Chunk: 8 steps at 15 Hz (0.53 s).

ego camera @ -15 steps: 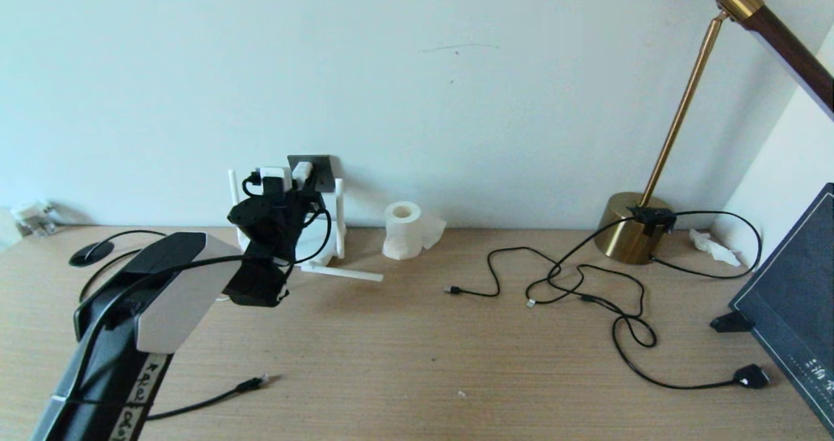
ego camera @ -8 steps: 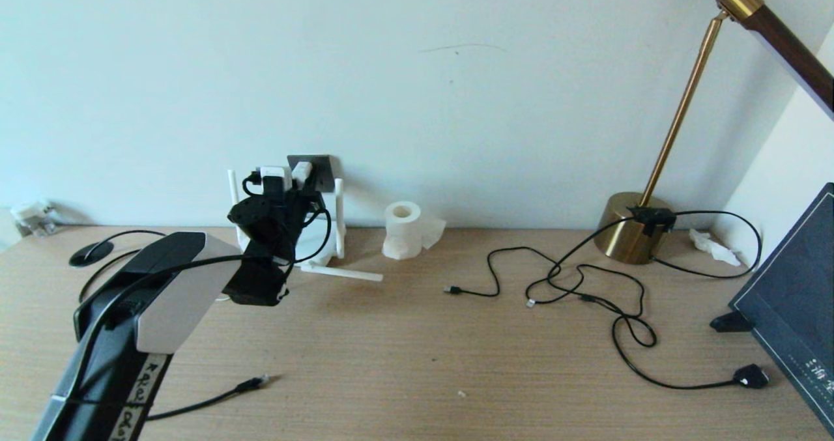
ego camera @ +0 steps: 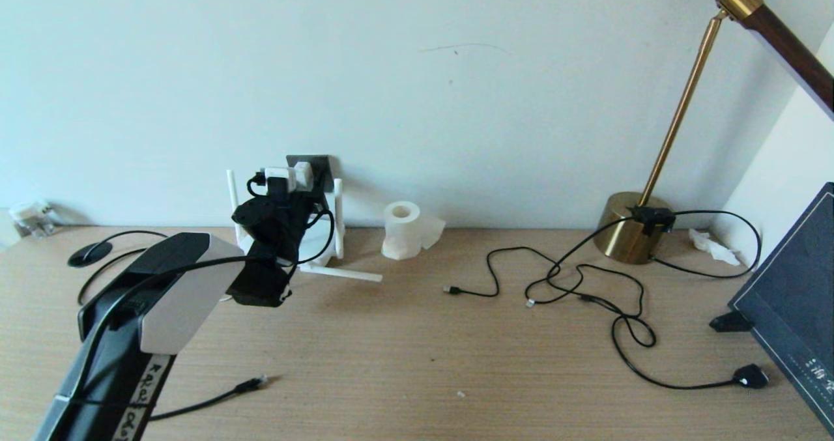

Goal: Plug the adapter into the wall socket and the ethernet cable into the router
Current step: Plug plug into socket

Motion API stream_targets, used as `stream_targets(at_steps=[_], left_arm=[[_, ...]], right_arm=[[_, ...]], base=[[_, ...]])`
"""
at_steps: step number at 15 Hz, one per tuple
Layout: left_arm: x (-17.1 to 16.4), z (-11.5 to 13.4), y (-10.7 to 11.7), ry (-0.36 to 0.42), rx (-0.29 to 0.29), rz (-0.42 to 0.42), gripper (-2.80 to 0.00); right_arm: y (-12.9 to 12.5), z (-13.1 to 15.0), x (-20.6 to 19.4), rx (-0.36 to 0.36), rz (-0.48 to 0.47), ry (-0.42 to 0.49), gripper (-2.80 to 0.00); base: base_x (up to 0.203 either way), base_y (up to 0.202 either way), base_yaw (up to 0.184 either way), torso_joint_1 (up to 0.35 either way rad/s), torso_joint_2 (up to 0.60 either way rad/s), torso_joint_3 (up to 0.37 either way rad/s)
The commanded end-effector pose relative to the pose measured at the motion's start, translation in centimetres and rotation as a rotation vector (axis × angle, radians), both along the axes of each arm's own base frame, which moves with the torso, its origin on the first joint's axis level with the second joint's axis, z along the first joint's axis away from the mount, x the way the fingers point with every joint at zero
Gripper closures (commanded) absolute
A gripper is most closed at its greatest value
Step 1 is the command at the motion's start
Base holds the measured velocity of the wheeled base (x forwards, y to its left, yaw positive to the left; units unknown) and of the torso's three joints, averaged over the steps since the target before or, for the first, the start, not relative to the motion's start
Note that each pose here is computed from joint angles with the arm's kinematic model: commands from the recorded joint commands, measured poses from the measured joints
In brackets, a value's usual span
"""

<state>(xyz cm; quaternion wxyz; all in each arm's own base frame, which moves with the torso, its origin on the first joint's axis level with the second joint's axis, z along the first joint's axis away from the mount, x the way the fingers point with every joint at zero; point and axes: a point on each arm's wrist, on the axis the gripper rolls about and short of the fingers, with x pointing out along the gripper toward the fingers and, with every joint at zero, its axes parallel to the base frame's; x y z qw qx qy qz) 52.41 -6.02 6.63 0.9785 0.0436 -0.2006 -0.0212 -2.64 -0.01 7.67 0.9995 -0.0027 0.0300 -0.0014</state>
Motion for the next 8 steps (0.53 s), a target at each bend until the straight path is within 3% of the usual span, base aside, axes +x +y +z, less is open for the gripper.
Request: stream_targets(at_steps=[1, 8], left_arm=[[-0.06, 0.31, 0.08, -0.017, -0.003, 0.001, -2.8], [-0.23, 1.22, 0.13, -0.034, -0.011, 0.014, -2.8]], right_arm=[[0.0, 0.01, 0.01, -0.001, 0.0, 0.001, -2.8], [0.0, 0.0, 0.0, -0.001, 0.0, 0.0, -2.8]], base=[[0.0, 0.0, 0.0, 0.0, 0.0, 0.0], [0.0, 0.0, 0.0, 0.0, 0.0, 0.0]])
